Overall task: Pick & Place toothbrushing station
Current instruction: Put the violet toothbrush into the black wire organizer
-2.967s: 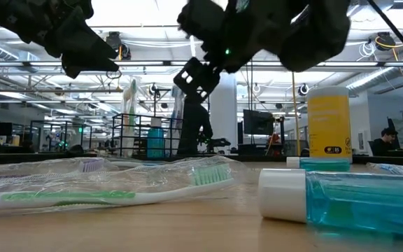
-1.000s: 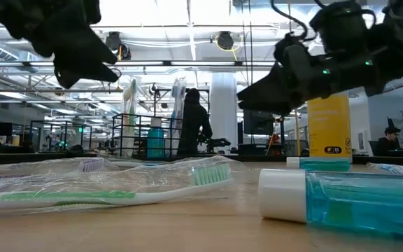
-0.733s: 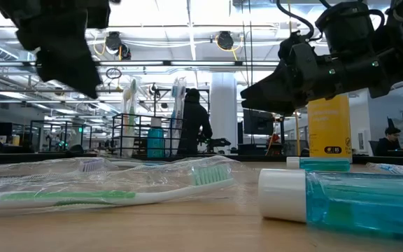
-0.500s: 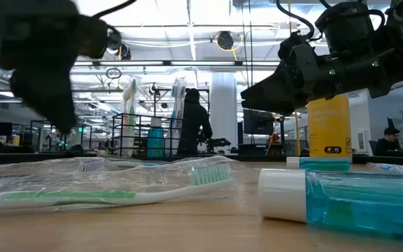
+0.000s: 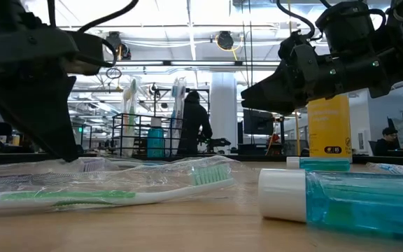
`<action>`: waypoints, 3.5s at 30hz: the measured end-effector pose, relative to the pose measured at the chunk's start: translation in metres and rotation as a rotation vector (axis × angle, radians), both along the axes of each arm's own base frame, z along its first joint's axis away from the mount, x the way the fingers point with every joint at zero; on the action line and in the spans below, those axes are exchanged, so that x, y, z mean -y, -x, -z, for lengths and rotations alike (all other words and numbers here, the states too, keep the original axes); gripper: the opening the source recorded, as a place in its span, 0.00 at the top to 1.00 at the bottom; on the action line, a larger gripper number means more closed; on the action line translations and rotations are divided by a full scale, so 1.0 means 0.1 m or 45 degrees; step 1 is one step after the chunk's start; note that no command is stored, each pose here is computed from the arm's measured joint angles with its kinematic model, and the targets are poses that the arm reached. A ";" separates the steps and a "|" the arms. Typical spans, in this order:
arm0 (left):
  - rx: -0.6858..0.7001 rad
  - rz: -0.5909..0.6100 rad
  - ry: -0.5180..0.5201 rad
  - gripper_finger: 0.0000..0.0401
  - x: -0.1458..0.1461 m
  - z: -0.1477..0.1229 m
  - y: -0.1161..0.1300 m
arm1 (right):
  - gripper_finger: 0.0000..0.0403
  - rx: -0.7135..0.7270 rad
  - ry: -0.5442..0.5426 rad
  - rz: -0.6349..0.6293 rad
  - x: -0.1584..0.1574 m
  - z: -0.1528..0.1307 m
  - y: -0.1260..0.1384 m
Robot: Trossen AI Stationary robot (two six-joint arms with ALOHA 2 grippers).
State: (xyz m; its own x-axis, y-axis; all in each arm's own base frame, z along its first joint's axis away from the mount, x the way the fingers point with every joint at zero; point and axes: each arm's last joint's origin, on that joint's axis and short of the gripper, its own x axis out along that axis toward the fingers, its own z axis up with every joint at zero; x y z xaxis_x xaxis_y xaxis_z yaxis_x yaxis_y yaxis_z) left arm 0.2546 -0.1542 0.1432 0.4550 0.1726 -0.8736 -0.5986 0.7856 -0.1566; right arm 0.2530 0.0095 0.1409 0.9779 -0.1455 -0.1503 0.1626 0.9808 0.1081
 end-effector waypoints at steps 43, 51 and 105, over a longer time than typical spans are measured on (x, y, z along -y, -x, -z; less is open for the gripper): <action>0.320 -0.069 -0.164 0.95 -0.14 -0.47 0.04 | 0.44 -0.023 -0.036 0.007 0.00 0.02 0.00; 0.701 -0.192 -0.579 0.92 -0.40 -1.20 0.33 | 0.44 -0.032 -0.035 0.007 0.00 0.03 0.00; 0.737 -0.614 -1.235 0.92 -1.82 -1.45 0.06 | 0.44 0.011 0.037 0.032 0.07 -0.01 0.00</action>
